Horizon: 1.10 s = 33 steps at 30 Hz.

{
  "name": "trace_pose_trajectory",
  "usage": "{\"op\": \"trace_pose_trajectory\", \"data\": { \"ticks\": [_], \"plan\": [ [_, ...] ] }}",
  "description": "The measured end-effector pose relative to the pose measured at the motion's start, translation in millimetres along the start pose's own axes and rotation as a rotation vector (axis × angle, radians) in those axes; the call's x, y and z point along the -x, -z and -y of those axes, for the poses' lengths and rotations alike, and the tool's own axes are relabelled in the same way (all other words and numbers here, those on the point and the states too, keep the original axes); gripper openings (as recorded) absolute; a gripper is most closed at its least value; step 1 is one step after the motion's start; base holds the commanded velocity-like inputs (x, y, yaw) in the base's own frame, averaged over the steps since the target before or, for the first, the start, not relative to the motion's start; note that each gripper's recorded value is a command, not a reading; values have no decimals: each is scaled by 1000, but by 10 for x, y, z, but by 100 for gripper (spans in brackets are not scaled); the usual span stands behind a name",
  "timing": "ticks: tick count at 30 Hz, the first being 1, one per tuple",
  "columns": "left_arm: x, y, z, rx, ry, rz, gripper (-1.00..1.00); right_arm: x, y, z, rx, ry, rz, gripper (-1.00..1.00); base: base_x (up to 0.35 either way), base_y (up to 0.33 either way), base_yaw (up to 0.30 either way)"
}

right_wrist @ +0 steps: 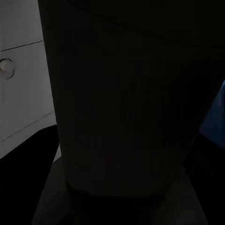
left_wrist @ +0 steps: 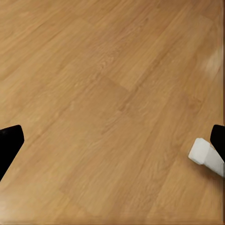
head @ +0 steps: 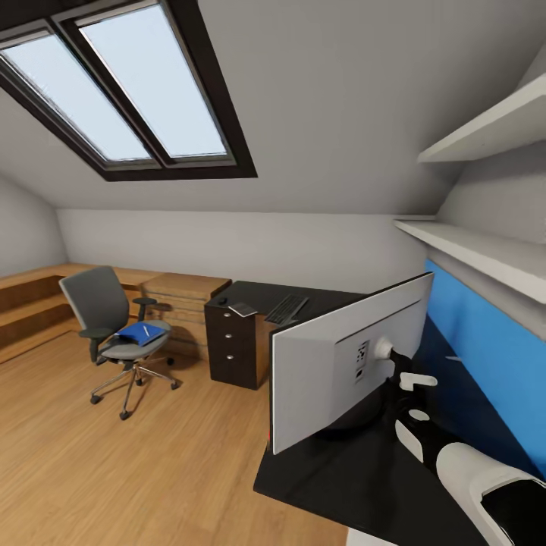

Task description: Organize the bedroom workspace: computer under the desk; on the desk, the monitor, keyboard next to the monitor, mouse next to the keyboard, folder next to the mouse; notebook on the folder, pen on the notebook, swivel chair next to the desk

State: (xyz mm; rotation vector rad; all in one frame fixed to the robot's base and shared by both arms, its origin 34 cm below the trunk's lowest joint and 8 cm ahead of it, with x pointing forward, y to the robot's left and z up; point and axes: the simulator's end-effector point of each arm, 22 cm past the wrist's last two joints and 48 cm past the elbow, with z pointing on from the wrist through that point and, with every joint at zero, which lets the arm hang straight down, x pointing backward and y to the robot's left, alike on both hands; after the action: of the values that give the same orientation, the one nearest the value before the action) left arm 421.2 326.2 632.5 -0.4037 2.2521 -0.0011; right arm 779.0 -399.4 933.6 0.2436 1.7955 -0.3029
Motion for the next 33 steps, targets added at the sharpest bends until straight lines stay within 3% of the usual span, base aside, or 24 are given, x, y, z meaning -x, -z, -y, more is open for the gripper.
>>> {"op": "trace_pose_trajectory", "data": {
  "ticks": [6,33],
  "plan": [
    [-9,2,21,-8,-18,-1,100,0,0,4,-1,0,0,-100,0,-148,0],
    [-8,4,19,-6,-20,0,100,1,1,9,0,-1,0,-100,16,-153,0]
  ]
}}
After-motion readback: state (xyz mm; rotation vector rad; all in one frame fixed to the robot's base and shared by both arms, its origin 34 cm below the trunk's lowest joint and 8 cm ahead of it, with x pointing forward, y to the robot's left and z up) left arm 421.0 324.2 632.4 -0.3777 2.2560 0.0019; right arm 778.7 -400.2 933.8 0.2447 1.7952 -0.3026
